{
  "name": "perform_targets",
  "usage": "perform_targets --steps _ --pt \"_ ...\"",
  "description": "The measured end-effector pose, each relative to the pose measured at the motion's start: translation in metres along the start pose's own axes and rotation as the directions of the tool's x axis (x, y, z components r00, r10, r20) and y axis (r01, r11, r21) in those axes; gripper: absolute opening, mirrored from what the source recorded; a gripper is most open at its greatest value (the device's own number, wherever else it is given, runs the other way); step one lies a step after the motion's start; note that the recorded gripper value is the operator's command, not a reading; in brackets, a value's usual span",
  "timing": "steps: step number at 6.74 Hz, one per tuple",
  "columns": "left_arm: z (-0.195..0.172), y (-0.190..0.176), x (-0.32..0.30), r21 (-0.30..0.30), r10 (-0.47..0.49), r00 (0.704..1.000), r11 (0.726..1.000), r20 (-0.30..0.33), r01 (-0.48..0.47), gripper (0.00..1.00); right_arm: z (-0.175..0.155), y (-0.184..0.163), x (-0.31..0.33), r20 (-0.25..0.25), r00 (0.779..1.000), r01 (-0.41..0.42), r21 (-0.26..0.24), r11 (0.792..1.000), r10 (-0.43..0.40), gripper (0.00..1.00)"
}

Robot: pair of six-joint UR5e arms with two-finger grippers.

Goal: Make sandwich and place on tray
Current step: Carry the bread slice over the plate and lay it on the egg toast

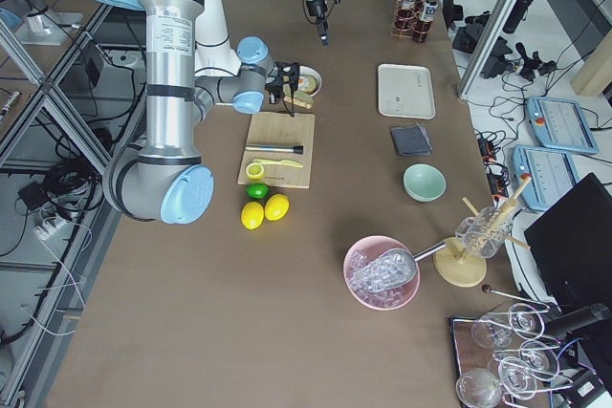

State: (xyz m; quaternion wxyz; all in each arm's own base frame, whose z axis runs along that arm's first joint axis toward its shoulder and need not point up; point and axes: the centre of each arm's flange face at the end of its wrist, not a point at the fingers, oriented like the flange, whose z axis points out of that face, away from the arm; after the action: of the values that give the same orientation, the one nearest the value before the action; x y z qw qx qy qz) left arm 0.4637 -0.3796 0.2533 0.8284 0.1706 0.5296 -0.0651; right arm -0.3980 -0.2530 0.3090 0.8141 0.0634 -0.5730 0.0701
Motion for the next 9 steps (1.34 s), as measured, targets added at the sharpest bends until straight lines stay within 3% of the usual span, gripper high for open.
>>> perform_targets --steps 5,9 --pt "0.004 0.000 -0.002 -0.002 0.042 0.999 0.999 0.008 -0.042 0.99 0.072 0.014 -0.107 0.030 0.999 0.025 0.036 0.999 -0.026 0.00" --pt "0.005 0.000 -0.002 -0.003 0.042 0.999 0.999 0.010 -0.042 0.99 0.094 0.028 -0.108 0.004 0.998 0.069 0.039 0.997 -0.070 0.00"
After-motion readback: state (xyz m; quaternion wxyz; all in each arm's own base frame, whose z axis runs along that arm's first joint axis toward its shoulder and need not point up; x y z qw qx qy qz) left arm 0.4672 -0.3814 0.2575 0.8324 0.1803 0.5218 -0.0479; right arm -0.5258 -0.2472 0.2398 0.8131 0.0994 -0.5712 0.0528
